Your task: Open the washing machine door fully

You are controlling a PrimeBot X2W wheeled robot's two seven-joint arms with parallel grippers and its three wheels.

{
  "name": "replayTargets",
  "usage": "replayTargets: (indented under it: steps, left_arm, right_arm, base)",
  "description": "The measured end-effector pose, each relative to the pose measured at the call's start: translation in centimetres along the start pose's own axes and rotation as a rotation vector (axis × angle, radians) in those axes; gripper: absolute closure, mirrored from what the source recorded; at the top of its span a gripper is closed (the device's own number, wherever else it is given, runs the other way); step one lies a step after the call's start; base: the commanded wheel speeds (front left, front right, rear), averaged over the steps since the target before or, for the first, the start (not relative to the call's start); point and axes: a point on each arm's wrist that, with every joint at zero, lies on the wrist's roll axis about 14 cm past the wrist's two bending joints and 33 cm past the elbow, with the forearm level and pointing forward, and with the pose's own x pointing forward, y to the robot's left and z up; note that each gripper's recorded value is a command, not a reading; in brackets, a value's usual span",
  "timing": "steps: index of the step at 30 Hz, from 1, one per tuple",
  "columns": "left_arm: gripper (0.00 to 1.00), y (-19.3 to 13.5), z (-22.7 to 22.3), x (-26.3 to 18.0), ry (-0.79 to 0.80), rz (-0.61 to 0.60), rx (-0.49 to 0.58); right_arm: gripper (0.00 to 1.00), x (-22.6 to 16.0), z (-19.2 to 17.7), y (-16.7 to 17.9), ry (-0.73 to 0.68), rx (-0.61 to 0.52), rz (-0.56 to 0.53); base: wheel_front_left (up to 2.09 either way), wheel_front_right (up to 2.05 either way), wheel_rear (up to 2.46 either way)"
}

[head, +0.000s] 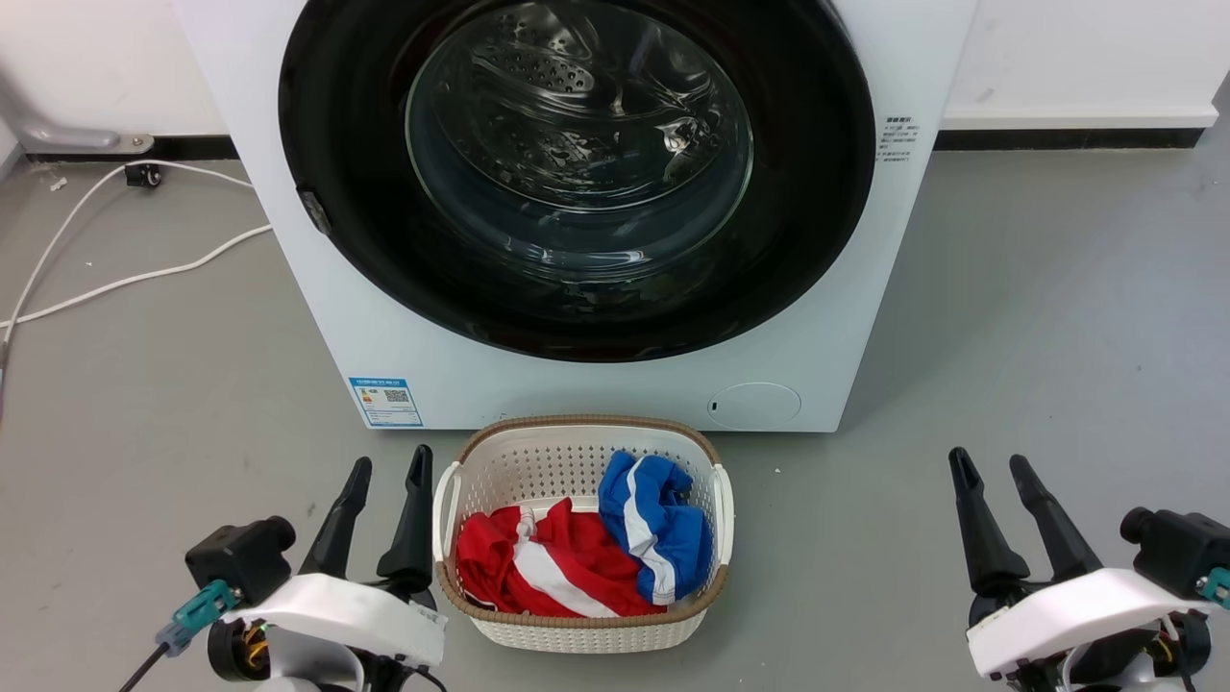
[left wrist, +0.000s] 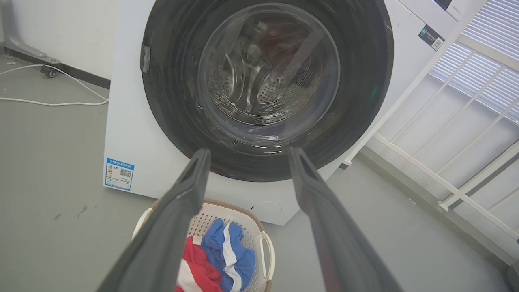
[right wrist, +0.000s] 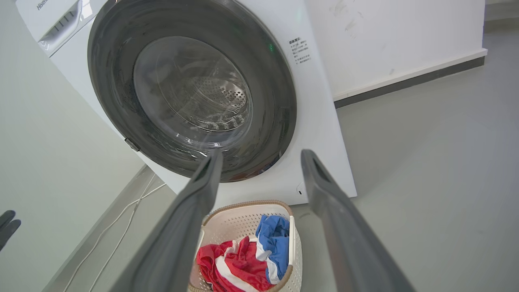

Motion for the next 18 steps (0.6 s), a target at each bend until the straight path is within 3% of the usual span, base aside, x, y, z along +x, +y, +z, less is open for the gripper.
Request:
replayTargets:
  steps: [18]
  left_arm:
    - [0.00,-0.64,-0.08,-0.13,-0.005,-0.043,0.205]
  right_arm:
    - [0.00,-0.27,0.52,0.56,-0.007,-0.205,0.014]
  base:
    - [0.00,0.00,0.00]
